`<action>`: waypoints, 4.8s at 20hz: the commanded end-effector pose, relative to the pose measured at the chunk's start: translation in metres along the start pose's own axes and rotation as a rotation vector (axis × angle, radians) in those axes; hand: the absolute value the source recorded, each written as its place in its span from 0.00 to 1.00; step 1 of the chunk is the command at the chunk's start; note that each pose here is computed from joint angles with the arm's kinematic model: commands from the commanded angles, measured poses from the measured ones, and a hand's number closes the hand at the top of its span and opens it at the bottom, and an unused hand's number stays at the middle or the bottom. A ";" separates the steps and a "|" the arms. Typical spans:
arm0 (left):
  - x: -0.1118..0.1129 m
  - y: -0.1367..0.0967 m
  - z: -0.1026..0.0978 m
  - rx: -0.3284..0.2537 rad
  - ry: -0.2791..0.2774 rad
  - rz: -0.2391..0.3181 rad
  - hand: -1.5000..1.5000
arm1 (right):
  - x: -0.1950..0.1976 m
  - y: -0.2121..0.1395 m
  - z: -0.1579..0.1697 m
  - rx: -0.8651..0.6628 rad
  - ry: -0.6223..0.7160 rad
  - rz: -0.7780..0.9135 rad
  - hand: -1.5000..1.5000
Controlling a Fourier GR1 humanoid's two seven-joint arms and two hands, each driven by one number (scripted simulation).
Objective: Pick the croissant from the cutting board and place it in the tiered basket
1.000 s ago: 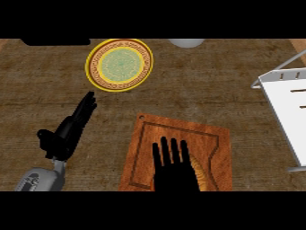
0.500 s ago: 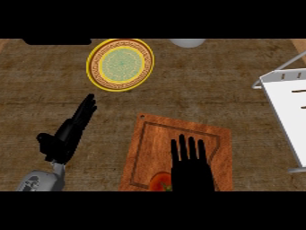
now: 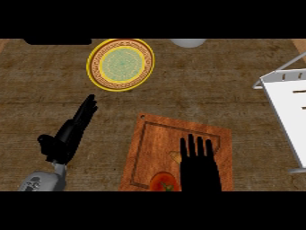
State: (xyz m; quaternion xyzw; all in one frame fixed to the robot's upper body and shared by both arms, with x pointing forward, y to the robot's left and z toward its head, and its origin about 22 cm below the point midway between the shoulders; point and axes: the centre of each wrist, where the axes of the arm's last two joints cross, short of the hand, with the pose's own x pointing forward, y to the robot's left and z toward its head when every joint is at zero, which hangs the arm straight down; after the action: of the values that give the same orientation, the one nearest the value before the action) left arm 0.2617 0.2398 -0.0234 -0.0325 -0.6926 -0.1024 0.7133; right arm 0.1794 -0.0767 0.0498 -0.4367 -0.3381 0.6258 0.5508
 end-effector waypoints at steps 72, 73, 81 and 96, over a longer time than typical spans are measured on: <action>-0.004 0.001 -0.011 -0.014 0.002 0.018 0.50 | -0.366 -0.194 -0.073 -0.696 1.108 -1.045 1.00; -0.006 -0.007 -0.010 -0.023 0.012 0.015 0.50 | -0.381 -0.208 -0.067 -0.695 1.105 -1.057 1.00; 0.012 -0.002 -0.003 -0.030 -0.007 0.000 0.50 | -0.381 -0.187 -0.108 -0.718 1.037 -1.267 1.00; 0.009 0.004 -0.015 0.013 0.006 -0.010 0.50 | -0.384 -0.193 -0.093 -0.899 1.137 -1.624 0.00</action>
State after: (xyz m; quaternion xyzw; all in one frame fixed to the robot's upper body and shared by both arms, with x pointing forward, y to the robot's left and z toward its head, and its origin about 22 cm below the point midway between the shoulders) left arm 0.2690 0.2343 -0.0203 -0.0318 -0.6916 -0.1039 0.7141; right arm 0.3514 -0.4259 0.2563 -0.4414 -0.4215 -0.3525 0.7094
